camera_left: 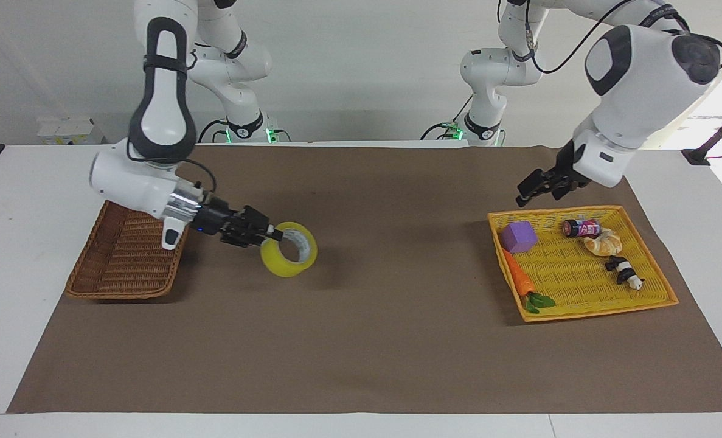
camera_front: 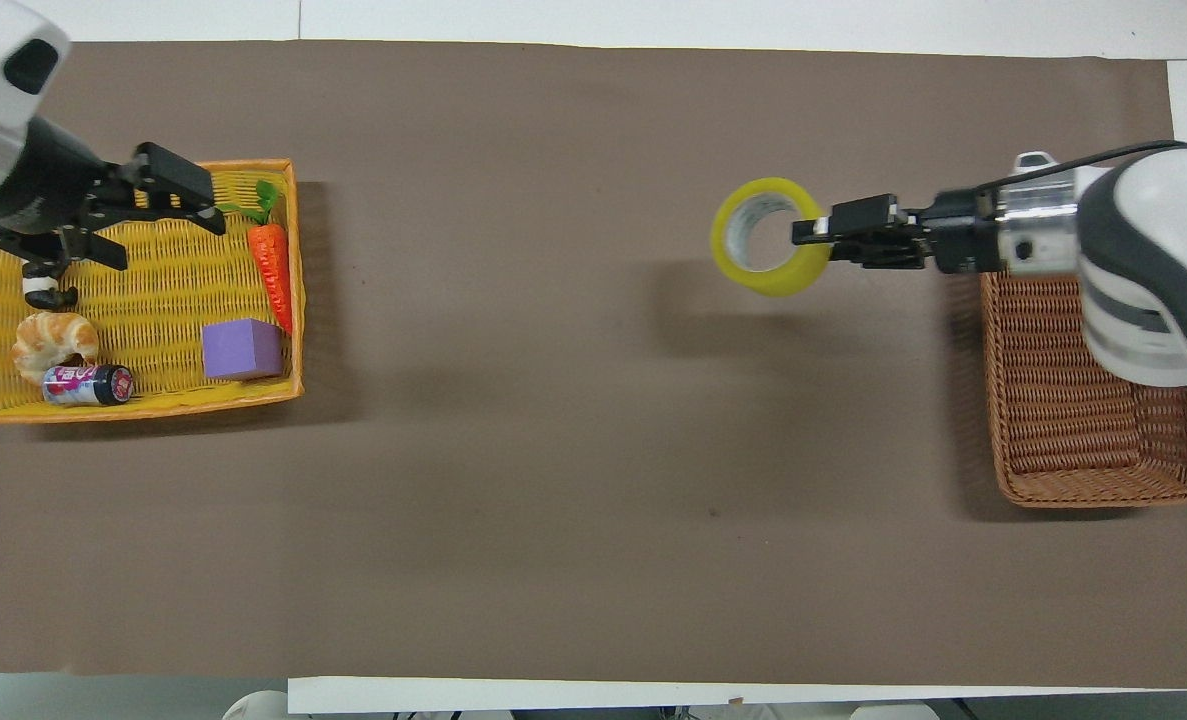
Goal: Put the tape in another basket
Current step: 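Carry the tape with the right gripper and drop it into the brown basket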
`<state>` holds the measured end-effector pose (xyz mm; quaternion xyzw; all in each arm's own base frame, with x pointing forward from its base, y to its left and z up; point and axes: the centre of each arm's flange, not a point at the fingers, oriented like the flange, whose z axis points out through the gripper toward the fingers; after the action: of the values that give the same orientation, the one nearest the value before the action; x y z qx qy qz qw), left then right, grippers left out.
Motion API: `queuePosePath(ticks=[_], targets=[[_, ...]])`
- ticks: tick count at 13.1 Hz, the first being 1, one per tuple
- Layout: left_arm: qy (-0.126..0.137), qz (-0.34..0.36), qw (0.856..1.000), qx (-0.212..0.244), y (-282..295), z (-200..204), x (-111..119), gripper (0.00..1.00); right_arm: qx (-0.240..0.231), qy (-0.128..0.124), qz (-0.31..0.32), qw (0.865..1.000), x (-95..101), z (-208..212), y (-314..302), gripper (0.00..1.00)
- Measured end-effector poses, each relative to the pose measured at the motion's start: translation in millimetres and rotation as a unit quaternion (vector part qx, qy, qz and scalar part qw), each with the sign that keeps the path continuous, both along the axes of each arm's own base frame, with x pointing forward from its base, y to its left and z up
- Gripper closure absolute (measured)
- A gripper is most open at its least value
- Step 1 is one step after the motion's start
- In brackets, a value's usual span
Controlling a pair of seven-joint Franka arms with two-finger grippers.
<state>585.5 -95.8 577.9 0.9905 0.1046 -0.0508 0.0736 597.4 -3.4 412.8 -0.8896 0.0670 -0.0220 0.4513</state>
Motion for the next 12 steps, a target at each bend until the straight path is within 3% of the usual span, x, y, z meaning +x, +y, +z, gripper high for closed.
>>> queuePosePath(ticks=[3,7,9,12], targets=[[-0.006,0.051,0.999,0.014,69,-1,8,0.00,-0.033,-0.001,0.007,0.999,-18.4,24,-130,0.46],[-0.024,0.073,0.997,0.015,96,1,13,0.00,-0.091,-0.021,0.064,0.994,-85.3,11,-271,0.46],[-0.031,0.064,0.997,0.025,88,7,11,0.00,-0.091,-0.021,0.091,0.991,-104.8,-12,-300,0.46],[-0.052,0.031,0.997,0.054,62,44,-13,0.00,-0.088,-0.016,0.133,0.987,-106.6,-46,-302,0.46]])
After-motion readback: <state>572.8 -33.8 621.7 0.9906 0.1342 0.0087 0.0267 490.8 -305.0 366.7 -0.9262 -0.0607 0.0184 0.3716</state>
